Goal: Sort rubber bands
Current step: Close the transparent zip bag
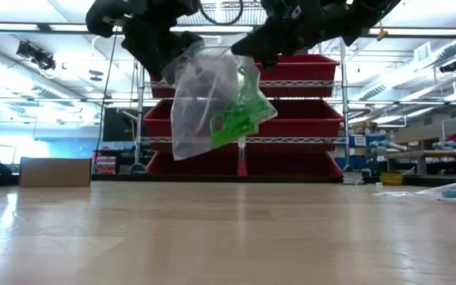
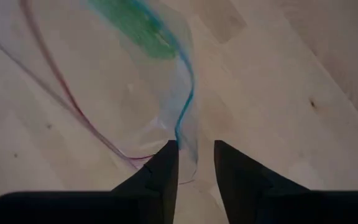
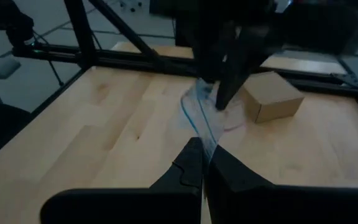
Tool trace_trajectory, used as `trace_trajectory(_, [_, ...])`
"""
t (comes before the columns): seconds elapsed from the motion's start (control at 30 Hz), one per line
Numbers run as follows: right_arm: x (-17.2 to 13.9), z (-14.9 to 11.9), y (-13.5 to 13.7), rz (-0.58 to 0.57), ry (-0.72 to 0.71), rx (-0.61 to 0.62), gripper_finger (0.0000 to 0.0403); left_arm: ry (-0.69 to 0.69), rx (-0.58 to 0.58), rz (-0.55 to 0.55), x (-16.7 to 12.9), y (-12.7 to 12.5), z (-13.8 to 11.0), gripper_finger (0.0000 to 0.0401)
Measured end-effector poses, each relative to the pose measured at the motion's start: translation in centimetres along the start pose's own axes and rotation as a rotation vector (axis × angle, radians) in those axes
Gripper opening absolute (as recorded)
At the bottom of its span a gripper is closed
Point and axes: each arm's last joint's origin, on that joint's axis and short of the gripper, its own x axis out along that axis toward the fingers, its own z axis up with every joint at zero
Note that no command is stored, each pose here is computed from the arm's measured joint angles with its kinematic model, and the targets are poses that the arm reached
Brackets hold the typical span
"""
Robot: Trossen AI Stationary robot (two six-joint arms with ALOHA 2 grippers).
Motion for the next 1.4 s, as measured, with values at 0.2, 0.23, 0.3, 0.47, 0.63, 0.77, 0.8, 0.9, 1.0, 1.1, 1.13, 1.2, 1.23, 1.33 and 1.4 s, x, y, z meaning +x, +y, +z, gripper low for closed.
trace_trajectory(0.2, [0.0, -0.2, 0.0, 0.007, 0.022, -0.007, 0.0, -0.017, 0.012, 0.066, -2.4, 0.6, 0.9, 0.0111])
trace_trajectory(0.23, [0.0, -0.2, 0.0, 0.006, 0.022, -0.009, 0.0, -0.023, 0.014, 0.097, -3.0, 0.8, 1.2, 0.0111])
trace_trajectory(0.3, [0.0, -0.2, 0.0, -0.006, 0.024, -0.015, 0.0, -0.038, 0.012, 0.143, -4.4, 1.1, 1.6, 0.0111])
trace_trajectory(0.47, [0.0, -0.2, -0.1, -0.03, 0.027, -0.036, 0.0, -0.057, -0.021, 0.189, -7.1, 1.0, 1.9, 0.0111])
trace_trajectory(0.63, [-0.3, -0.1, -0.7, -0.05, 0.011, -0.056, 0.0, -0.026, -0.175, 0.237, -9.0, 1.0, -0.1, 0.0111])
trace_trajectory(0.77, [-0.9, 0.5, -1.0, -0.074, -0.028, -0.084, 0.0, -0.112, -0.334, 0.217, -8.9, 0.9, -2.7, 0.0104])
trace_trajectory(0.8, [-1.1, 0.8, -1.1, -0.083, -0.042, -0.093, 0.0, -0.152, -0.361, 0.226, -8.9, 0.7, -3.4, 0.0102])
trace_trajectory(0.9, [-1.9, 1.4, -1.2, -0.117, -0.062, -0.111, 0.0, -0.25, -0.422, 0.287, -7.8, -0.4, -5.6, 0.0097])
trace_trajectory(1.0, [-2.4, 1.8, -1.2, -0.131, -0.081, -0.125, 0.0, -0.387, -0.478, 0.373, -6.2, -1.7, -7.6, 0.0096])
trace_trajectory(1.1, [-2.6, 2.0, -1.2, -0.138, -0.098, -0.13, 0.0, -0.601, -0.505, 0.469, -4.9, -3.0, -9.0, 0.0097])
trace_trajectory(1.13, [-2.6, 2.1, -1.2, -0.137, -0.1, -0.13, 0.0, -0.669, -0.514, 0.491, -4.3, -3.4, -9.4, 0.0097])
trace_trajectory(1.2, [-2.6, 2.1, -1.2, -0.139, -0.105, -0.132, 0.0, -0.797, -0.527, 0.529, -3.2, -4.2, -10.2, 0.0097])
trace_trajectory(1.23, [-2.6, 2.2, -1.2, -0.14, -0.111, -0.134, 0.0, -0.849, -0.537, 0.543, -2.6, -4.5, -10.6, 0.0097])
trace_trajectory(1.33, [-2.6, 2.3, -1.3, -0.145, -0.126, -0.139, 0.0, -0.946, -0.578, 0.553, -0.6, -5.4, -11.6, 0.0097])
trace_trajectory(1.4, [-2.6, 2.5, -1.3, -0.148, -0.14, -0.143, 0.0, -0.983, -0.609, 0.538, 0.6, -5.7, -12.2, 0.0097])
